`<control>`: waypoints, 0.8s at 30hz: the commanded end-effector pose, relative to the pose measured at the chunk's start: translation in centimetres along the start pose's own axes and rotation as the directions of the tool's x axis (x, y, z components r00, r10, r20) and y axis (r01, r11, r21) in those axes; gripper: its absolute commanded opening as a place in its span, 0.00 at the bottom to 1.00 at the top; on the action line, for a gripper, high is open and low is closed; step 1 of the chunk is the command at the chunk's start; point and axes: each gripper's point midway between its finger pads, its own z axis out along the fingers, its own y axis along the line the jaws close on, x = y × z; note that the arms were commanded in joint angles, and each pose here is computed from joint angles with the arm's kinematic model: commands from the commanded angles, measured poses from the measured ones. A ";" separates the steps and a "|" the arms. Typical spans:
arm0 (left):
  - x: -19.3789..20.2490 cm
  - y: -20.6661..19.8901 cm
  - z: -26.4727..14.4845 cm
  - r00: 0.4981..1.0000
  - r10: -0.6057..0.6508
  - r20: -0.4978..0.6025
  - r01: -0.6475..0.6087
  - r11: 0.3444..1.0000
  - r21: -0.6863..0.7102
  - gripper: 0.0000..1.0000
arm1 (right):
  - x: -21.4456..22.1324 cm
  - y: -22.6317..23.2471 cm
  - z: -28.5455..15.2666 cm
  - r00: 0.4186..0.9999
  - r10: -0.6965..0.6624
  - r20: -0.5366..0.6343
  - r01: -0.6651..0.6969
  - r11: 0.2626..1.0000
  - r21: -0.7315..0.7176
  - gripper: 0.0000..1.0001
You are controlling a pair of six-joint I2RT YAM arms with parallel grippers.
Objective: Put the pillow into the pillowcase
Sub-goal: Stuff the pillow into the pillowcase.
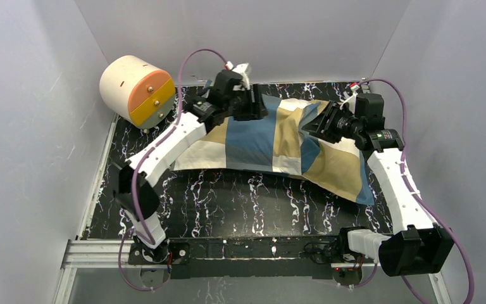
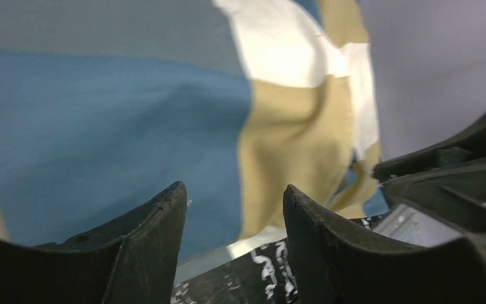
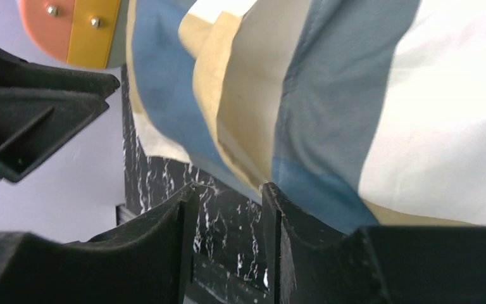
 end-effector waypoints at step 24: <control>15.9 17.8 -9.3 0.964 -0.176 -0.199 0.091 0.923 -0.373 0.55 | 5.1 0.2 2.7 0.984 -0.047 -0.175 0.015 0.984 -0.180 0.34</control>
